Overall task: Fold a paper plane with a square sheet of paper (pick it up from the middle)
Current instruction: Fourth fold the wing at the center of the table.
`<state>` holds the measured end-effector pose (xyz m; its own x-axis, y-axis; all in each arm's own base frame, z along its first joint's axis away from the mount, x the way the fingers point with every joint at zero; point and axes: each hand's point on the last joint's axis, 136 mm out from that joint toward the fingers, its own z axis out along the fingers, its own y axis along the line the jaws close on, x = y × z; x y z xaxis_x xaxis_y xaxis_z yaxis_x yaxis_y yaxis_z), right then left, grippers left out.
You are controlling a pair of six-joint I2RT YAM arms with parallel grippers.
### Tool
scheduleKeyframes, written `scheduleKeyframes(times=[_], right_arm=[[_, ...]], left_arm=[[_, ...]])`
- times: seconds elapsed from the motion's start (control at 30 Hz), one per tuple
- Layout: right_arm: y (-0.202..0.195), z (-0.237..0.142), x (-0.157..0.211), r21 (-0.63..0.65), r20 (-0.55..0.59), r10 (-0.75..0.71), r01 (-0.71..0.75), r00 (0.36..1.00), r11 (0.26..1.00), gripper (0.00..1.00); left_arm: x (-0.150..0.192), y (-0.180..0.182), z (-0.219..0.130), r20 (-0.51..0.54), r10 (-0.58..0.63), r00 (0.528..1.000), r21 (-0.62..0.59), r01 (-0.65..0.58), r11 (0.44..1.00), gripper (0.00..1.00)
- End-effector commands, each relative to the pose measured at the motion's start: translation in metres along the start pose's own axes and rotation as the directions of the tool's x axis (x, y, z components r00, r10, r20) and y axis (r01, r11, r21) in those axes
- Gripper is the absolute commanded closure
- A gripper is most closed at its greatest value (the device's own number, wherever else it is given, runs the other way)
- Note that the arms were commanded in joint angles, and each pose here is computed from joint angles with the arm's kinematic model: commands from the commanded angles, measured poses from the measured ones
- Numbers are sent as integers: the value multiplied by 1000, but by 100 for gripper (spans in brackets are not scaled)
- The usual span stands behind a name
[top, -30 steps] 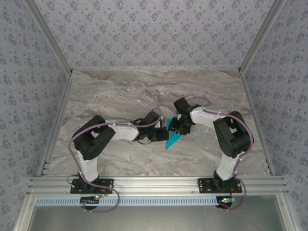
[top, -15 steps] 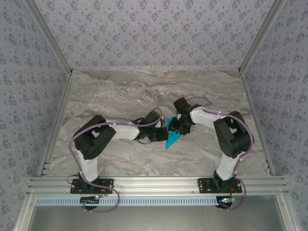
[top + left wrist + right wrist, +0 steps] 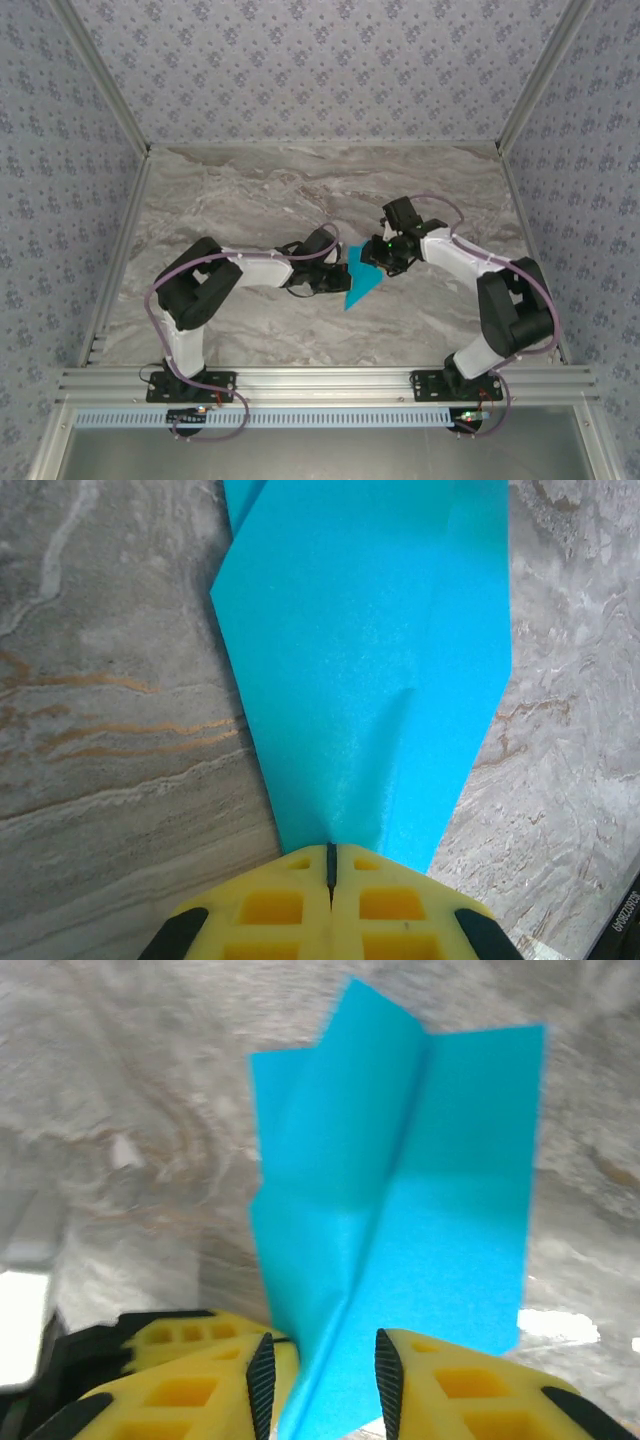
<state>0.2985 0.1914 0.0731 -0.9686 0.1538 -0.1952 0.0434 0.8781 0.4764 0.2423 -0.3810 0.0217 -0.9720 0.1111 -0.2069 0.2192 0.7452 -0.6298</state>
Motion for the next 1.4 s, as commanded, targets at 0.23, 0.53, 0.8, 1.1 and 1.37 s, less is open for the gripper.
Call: scheduleKeyframes(times=[0.23,0.53,0.8,1.1,1.37], right_arm=[[9,37,18,-157,-97,-101,85,990,984,96],[-5,60,21,-145,-145,-84,63,986,987,97],[-37,65,31,-57,-158,-36,27,987,998,97],[-51,72,42,-16,-183,-3,1,983,1000,98],[-52,75,45,1,-194,-11,11,981,1000,98]], left_arm=[[26,33,11,-95,-17,995,-127,5,992,100],[26,33,12,-106,-10,994,-135,-5,991,100],[23,27,10,-98,-1,995,-127,-11,992,100],[-19,-22,-25,63,82,995,-41,-80,996,94],[-29,-29,-39,146,63,987,-12,-62,998,92]])
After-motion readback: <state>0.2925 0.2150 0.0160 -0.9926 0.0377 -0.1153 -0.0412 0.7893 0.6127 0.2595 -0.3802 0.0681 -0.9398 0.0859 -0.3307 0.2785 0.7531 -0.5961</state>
